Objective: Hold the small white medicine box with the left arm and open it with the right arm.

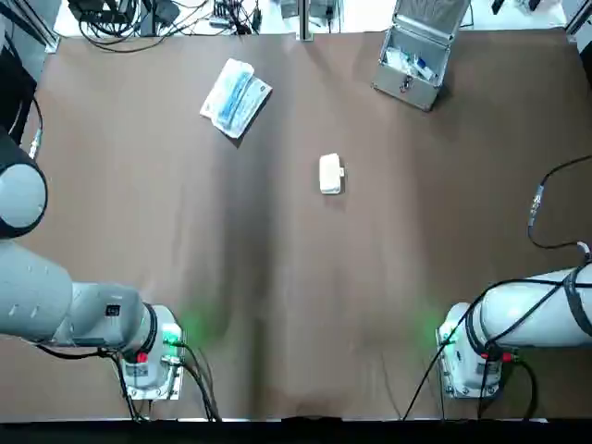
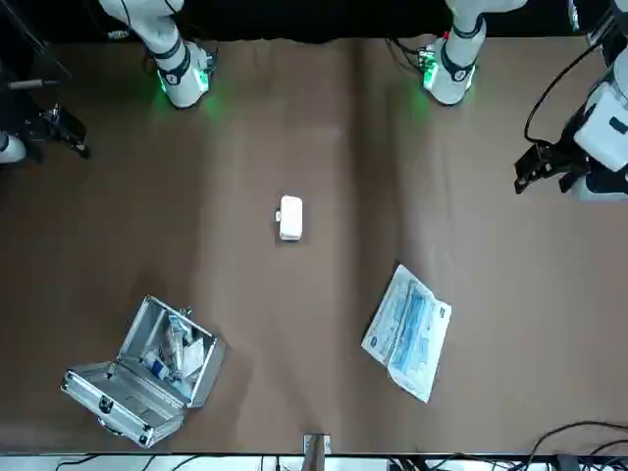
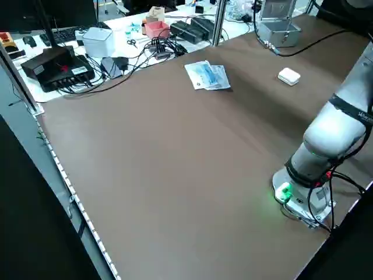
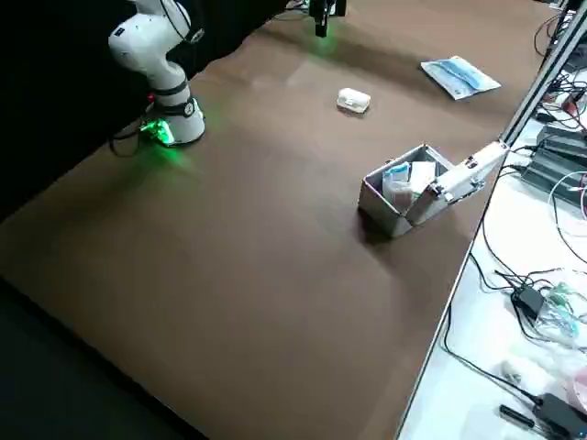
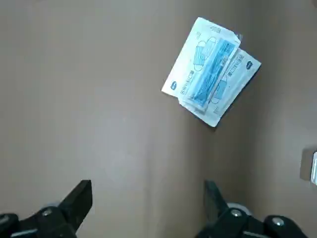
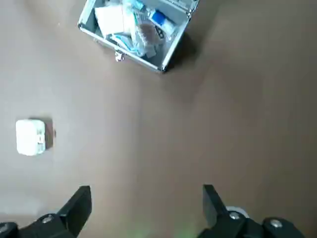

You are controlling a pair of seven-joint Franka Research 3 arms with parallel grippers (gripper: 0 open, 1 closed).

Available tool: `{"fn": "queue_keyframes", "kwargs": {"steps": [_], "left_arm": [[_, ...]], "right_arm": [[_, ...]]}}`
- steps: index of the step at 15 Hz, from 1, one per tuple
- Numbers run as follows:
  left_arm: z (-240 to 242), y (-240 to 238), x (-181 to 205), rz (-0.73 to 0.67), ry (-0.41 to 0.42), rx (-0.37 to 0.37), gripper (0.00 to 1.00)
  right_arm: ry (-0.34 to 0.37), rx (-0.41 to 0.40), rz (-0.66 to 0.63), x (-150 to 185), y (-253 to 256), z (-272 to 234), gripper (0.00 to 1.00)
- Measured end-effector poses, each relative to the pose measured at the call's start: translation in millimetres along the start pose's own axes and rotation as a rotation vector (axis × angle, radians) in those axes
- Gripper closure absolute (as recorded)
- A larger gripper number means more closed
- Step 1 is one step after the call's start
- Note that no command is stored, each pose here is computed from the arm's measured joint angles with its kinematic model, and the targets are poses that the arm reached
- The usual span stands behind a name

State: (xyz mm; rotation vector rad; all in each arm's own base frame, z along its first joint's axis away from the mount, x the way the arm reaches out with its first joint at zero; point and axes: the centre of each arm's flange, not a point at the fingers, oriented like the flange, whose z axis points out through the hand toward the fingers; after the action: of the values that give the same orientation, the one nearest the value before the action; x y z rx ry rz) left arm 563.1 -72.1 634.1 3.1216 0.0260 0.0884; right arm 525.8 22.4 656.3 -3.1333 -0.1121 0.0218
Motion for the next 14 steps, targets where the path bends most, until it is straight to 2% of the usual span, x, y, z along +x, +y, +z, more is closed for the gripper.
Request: {"fn": "queue_keyframes", "kwargs": {"steps": [8,14], "left_arm": [[9.3,-2.0,2.1,0.003,-0.023,0.002,0.0],[94.6,31.5,28.5,0.051,-0.155,-0.036,0.0]], "right_arm": [[-0.012,0.001,-0.019,-1.3,9.3,2.1,0.01],[-0.05,0.036,-0.025,-0.4,4.0,23.3,0.01]]}}
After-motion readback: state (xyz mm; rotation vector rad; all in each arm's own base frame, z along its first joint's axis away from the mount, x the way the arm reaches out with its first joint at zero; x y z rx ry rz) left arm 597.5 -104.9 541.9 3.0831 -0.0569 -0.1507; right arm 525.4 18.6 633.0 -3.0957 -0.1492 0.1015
